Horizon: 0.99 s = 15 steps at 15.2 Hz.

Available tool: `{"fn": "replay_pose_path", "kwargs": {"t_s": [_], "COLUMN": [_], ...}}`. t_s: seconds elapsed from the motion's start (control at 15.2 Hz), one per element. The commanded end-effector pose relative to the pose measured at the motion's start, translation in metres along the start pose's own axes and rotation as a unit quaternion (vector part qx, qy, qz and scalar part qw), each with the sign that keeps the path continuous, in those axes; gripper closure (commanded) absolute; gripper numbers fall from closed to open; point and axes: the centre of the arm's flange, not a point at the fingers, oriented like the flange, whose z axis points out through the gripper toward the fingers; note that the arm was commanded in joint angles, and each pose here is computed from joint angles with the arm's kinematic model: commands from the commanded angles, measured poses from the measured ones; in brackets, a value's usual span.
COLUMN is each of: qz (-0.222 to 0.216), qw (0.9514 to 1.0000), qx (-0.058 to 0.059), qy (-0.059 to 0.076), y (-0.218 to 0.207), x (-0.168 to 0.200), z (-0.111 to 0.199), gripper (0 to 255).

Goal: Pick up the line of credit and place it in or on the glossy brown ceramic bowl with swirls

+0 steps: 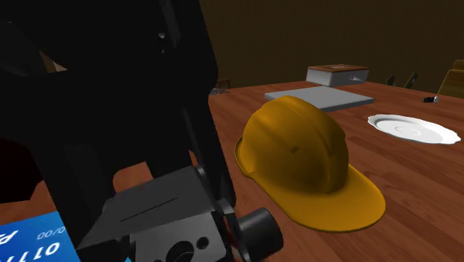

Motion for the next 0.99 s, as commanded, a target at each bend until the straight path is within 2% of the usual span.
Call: {"fn": "replay_pose_path", "kwargs": {"t_s": [0.0, 0.92], "qz": [0.0, 0.0], "qw": [1.0, 1.0], "qx": [0.0, 0.0], "qy": [-0.001, -0.001], "y": [0.004, 0.002], "x": [0.0, -0.01], "z": [0.009, 0.075], "gripper": [255, 255]}}
